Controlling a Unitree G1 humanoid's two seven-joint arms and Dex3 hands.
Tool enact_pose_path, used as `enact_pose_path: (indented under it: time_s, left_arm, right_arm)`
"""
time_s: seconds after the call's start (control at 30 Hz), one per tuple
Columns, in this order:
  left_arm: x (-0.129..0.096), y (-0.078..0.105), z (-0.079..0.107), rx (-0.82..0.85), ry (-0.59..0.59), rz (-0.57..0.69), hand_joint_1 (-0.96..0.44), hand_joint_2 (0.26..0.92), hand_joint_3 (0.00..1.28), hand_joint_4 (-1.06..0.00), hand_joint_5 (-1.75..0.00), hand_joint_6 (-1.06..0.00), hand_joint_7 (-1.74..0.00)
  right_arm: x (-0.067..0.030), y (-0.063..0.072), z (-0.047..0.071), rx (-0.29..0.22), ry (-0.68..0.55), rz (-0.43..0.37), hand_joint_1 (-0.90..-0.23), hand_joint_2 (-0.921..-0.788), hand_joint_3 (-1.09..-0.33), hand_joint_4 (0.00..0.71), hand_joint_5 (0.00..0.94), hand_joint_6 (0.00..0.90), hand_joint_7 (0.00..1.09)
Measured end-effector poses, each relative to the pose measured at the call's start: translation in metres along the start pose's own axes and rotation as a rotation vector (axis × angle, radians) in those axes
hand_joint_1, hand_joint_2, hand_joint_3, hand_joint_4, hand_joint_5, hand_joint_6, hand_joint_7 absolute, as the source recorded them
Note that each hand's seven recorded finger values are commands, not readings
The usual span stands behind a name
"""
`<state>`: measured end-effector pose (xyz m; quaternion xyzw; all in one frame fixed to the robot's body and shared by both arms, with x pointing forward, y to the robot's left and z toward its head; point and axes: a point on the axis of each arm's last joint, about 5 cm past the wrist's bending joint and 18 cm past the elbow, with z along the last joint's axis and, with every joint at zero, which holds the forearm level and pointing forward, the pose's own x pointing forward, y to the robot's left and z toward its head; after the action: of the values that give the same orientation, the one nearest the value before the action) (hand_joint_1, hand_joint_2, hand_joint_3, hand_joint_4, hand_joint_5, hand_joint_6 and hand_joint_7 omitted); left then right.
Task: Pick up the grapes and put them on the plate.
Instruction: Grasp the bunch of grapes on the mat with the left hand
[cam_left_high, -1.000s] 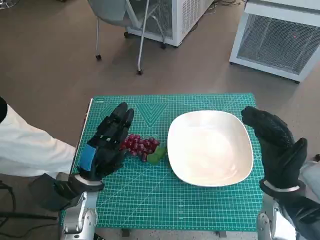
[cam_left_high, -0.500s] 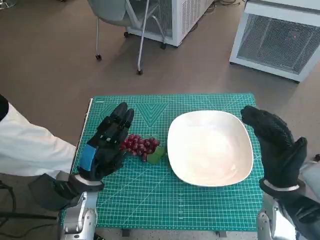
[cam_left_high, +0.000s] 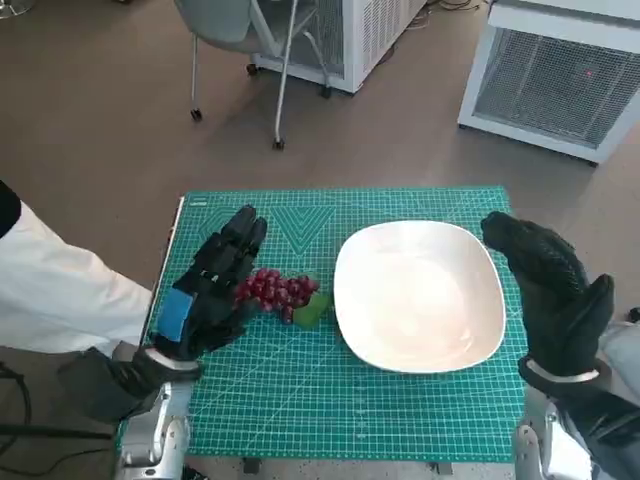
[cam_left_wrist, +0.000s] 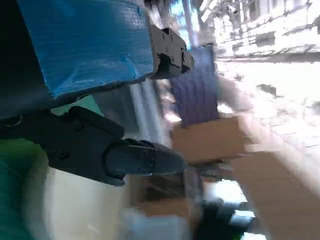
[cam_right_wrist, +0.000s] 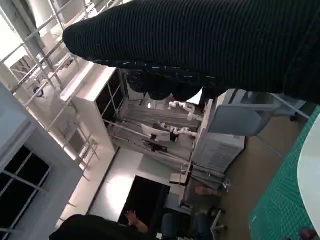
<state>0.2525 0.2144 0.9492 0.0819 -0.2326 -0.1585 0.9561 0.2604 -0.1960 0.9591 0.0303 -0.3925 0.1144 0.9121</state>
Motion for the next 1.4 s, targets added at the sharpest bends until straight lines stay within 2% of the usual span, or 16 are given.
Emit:
enact_pose_path:
  time_s: [0.17, 0.3, 0.43, 0.6, 0.87, 1.4]
  left_arm:
    - [0.002, 0.013, 0.013, 0.28, 0.067, -0.032, -0.41, 0.847, 0.03, -0.05, 0.0, -0.18, -0.04]
    - [0.007, 0.018, 0.028, 0.506, 0.125, -0.082, -0.28, 0.771, 0.01, -0.04, 0.0, -0.19, -0.03]
    - [0.013, 0.016, 0.042, 0.704, 0.183, -0.108, -0.22, 0.719, 0.0, -0.05, -0.01, -0.24, -0.04]
    - [0.019, 0.005, 0.051, 0.889, 0.254, -0.121, -0.23, 0.691, 0.0, -0.08, -0.01, -0.28, -0.03]
    - [0.025, -0.011, 0.047, 0.983, 0.376, -0.163, -0.27, 0.691, 0.0, -0.09, 0.0, -0.3, -0.01]
    - [0.054, -0.024, 0.029, 1.001, 0.547, -0.253, -0.28, 0.708, 0.0, -0.13, -0.01, -0.33, -0.01]
  right_arm:
    - [0.0001, 0.0, 0.0, -0.001, -0.001, 0.0, -0.469, -0.921, -0.55, 0.636, 0.0, 0.277, 0.64]
    - [0.0001, 0.0, 0.0, -0.002, -0.001, 0.001, -0.469, -0.921, -0.55, 0.636, 0.0, 0.277, 0.64]
    - [0.0001, 0.0, 0.0, -0.003, 0.0, 0.0, -0.469, -0.921, -0.55, 0.637, 0.0, 0.277, 0.64]
    - [0.0001, 0.0, 0.0, -0.002, 0.0, -0.002, -0.469, -0.921, -0.55, 0.637, 0.0, 0.278, 0.64]
    - [0.0001, 0.0, 0.0, -0.003, 0.0, -0.006, -0.468, -0.921, -0.55, 0.636, 0.0, 0.278, 0.64]
    - [0.0001, -0.001, 0.0, -0.005, -0.001, -0.013, -0.469, -0.921, -0.549, 0.637, 0.0, 0.279, 0.64]
